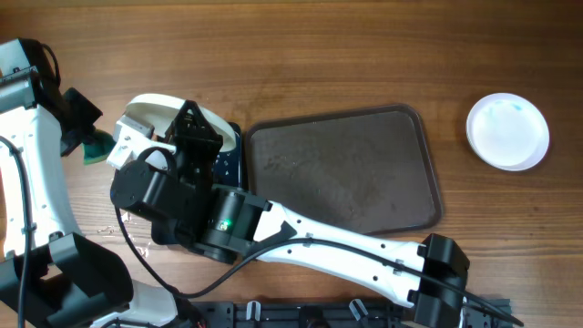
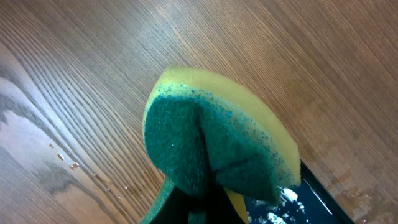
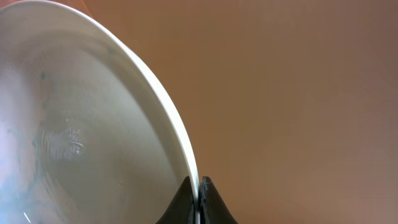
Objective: Clean dirty plates on tray and stack at the side
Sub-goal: 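Carry the plate over the black tray and tilt it to rinse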
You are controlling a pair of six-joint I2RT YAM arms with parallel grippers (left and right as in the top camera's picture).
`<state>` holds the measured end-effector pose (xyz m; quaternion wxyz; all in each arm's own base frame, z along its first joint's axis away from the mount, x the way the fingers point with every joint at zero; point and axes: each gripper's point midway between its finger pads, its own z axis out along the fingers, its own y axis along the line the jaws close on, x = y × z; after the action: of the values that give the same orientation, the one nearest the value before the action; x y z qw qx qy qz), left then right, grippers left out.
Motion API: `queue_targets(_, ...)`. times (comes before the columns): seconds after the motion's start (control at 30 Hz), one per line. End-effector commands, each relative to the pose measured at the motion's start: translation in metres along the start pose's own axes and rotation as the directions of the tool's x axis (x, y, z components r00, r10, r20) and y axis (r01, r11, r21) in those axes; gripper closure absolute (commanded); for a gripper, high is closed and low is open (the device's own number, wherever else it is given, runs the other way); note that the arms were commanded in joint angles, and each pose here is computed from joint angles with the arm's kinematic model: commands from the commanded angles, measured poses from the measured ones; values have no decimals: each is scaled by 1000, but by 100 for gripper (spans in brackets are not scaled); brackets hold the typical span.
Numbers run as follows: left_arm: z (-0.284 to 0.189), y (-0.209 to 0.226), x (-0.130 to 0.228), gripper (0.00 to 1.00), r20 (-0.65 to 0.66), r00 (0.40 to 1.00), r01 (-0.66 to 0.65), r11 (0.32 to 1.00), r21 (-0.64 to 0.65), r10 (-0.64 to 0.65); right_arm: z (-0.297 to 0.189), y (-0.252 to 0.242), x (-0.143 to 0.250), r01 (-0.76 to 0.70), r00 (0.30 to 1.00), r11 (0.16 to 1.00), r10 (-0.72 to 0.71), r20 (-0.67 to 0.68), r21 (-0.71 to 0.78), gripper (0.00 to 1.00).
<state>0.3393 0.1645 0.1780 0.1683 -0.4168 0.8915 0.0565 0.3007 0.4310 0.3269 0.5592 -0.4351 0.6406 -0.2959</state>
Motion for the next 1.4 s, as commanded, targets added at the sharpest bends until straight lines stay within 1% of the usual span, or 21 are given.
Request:
queue_targets(0.0, 8, 3, -4, 96, -3, 1000, 13, 1000, -17, -13, 0, -8, -1, 43, 999, 998, -43, -23, 40, 95)
queue_targets(0.1, 17, 10, -5, 96, -17, 1000, 22, 999, -49, -23, 0, -8, 0, 44, 999, 998, -44, -23, 40, 95)
queue_targets(0.27, 40, 23, 0, 96, -86, 995, 43, 995, -93, -51, 0, -8, 0, 41, 999, 998, -40, -23, 39, 95)
queue_targets(0.4, 41, 23, 1, 96, -93, 994, 50, 995, -87, -58, 1, -5, 0, 23, 999, 999, -22, -24, 39, 95)
queue_targets(0.63, 41, 22, 2, 96, -95, 994, 50, 995, -83, -58, 9, 16, 3, 47, 998, 998, -45, -42, 30, 95)
queue_targets(0.97, 41, 20, 3, 96, -102, 993, 51, 996, -70, -58, 9, 13, 5, 36, 998, 998, -33, -57, 53, 95)
queue_targets(1.07, 41, 20, 3, 96, -102, 993, 51, 996, -70, -58, 15, 13, 8, -11, 998, 999, 14, -61, 48, 96)
queue_targets(1.13, 40, 20, 4, 96, -109, 992, 50, 996, -73, -57, 29, 11, 26, -91, 990, 995, 96, -108, 49, 96)
queue_targets(1.2, 40, 21, 5, 96, -113, 992, 49, 996, -75, -57, 42, 23, 47, -154, 976, 988, 150, -157, -14, 96)
queue_targets(1.23, 40, 21, 5, 96, -114, 992, 49, 996, -75, -57, 46, 41, 60, -181, 968, 976, 157, -194, -117, 96)
queue_targets(1.27, 40, 20, 5, 96, -114, 992, 50, 996, -72, -58, 47, 67, 74, -237, 954, 935, 172, -247, -265, 96)
queue_targets(1.3, 40, 20, 5, 96, -113, 992, 50, 996, -71, -58, 44, 83, 81, -287, 939, 889, 188, -288, -356, 96)
queue_targets(1.33, 40, 20, 5, 96, -113, 992, 50, 996, -71, -58, 38, 101, 85, -360, 916, 813, 214, -340, -457, 96)
queue_targets(1.37, 40, 20, 5, 96, -113, 992, 50, 996, -71, -58, 34, 108, 85, -413, 897, 753, 238, -373, -512, 96)
